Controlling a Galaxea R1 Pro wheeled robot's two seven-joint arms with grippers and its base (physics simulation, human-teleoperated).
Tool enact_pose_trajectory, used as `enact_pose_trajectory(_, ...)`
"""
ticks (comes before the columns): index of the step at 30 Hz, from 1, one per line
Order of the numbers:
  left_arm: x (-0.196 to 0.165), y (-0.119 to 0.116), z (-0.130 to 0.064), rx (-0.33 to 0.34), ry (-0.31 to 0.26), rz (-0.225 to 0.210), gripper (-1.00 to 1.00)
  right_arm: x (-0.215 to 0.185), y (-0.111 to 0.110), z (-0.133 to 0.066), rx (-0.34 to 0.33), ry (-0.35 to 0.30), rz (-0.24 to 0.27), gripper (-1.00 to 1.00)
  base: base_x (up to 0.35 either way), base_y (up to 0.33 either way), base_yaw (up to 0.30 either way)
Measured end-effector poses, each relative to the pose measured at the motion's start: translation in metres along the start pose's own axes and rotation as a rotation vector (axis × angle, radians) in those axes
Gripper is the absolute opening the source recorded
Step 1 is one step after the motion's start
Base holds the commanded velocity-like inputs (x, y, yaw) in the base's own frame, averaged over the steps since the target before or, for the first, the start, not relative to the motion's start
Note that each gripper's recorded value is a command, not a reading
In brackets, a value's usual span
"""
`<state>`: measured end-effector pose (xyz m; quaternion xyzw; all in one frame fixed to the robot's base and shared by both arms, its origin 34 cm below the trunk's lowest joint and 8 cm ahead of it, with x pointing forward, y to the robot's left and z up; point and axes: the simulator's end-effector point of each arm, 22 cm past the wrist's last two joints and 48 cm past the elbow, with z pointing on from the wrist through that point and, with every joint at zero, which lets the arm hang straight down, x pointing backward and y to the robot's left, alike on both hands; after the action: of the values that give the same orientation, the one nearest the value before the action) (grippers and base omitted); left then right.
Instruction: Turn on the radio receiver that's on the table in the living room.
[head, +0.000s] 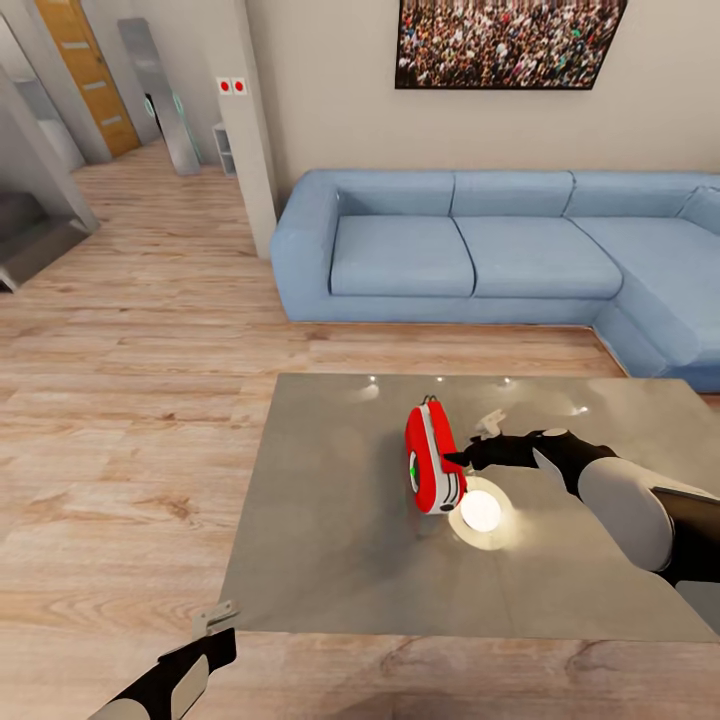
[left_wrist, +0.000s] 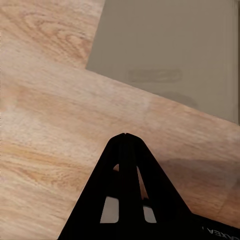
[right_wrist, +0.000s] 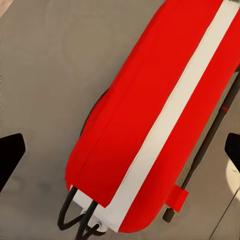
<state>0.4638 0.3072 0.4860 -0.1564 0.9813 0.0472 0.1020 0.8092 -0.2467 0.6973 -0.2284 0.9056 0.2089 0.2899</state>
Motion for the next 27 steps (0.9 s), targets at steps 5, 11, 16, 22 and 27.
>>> enact_pose_trajectory(5,-0.001,0.001,-0.007,0.0,0.0,0.0,-1.0,-0.004,0.002,-0.005,0.0,0.0,0.0,1.0,-0.001,0.0,0.0)
enact_pose_trajectory(11,-0.002,0.001,-0.015,0.0,0.0,0.0,-1.0,-0.008,0.004,-0.012,0.0,0.0,0.0,1.0,-0.1,0.0,0.0)
enact_pose_trajectory(16,-0.003,0.002,-0.021,0.0,-0.001,0.0,-1.0,-0.011,0.006,-0.017,0.001,0.0,0.0,1.0,-0.274,0.0,0.0)
enact_pose_trajectory(22,-0.003,0.003,-0.029,0.0,0.0,0.0,-1.0,-0.015,0.008,-0.023,0.001,0.0,0.0,1.0,-0.327,0.0,0.0)
enact_pose_trajectory(27,-0.004,0.004,-0.035,0.0,0.0,0.0,-1.0,-0.018,0.01,-0.028,0.002,0.0,0.0,1.0,-0.334,0.0,0.0)
